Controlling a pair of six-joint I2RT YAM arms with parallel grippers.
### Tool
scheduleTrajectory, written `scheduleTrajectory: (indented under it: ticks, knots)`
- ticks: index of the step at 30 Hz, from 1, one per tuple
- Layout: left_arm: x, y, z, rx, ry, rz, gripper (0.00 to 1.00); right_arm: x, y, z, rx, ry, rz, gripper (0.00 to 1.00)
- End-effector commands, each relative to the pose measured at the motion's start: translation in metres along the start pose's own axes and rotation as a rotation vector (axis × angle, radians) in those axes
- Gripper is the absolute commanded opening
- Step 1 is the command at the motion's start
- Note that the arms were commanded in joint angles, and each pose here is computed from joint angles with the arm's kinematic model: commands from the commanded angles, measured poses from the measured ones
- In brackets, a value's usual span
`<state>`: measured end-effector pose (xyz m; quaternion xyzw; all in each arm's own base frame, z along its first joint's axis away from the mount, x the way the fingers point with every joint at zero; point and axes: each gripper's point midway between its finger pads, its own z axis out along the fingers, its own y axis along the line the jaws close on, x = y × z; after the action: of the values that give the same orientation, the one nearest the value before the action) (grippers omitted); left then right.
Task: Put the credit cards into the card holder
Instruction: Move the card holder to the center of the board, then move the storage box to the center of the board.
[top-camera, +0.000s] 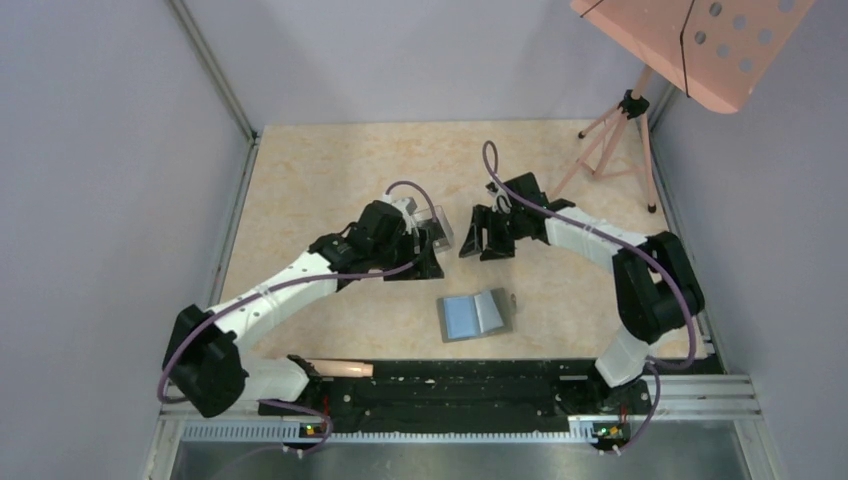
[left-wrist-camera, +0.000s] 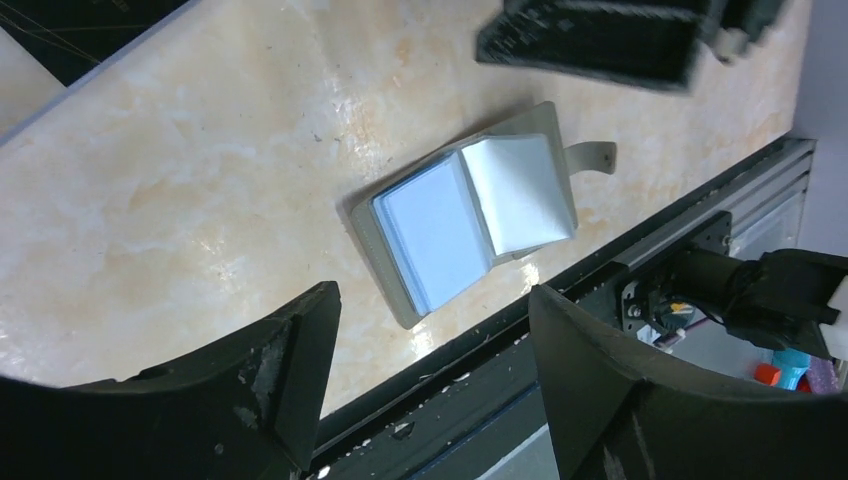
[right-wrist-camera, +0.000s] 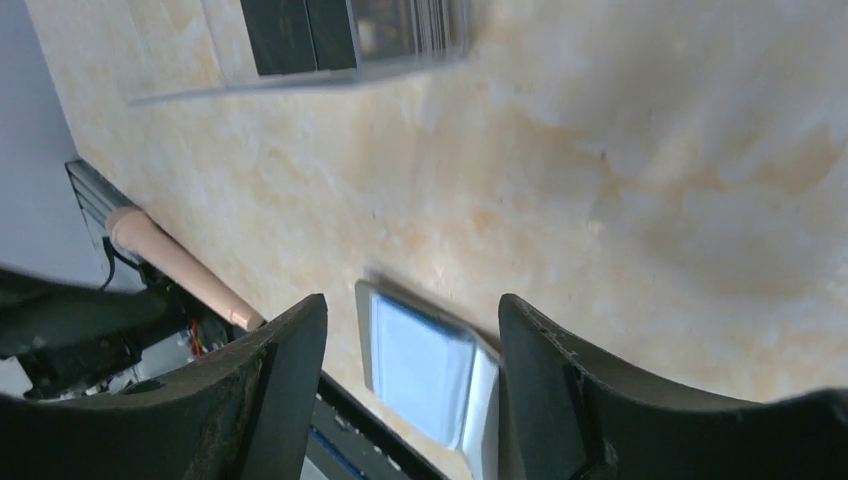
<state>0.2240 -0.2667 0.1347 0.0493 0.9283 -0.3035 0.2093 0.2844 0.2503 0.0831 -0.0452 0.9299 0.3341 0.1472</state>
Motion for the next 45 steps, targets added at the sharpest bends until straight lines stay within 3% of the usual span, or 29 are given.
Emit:
scheduleTrajectory:
  ticks: [1,6,14,23,27,38,45]
  knots:
    - [-0.018,-0.008,-0.03,0.044,-0.147,0.032,0.74,-0.037,0.004,0.017,0.021,-0.02,-0.05,0.64]
    - [-0.011,-0.016,-0.041,0.129,-0.191,0.032,0.74,-0.076,0.014,0.035,0.025,-0.049,-0.078,0.64]
    - [0.012,-0.007,-0.04,0.148,-0.148,-0.005,0.73,-0.106,0.019,0.07,0.065,-0.037,-0.108,0.61]
    - [0.015,0.001,-0.039,0.137,-0.178,-0.061,0.72,-0.084,0.013,0.081,0.142,0.047,-0.099,0.27]
    - [0.015,0.017,-0.037,0.046,-0.185,-0.115,0.72,-0.075,0.018,0.065,0.16,0.035,-0.067,0.21]
    - [0.003,0.015,-0.028,0.008,-0.181,-0.146,0.72,-0.032,0.046,0.052,0.153,0.067,-0.068,0.22]
    - [-0.01,0.011,-0.024,-0.003,-0.203,-0.164,0.72,-0.004,0.059,0.054,0.069,0.066,-0.036,0.32]
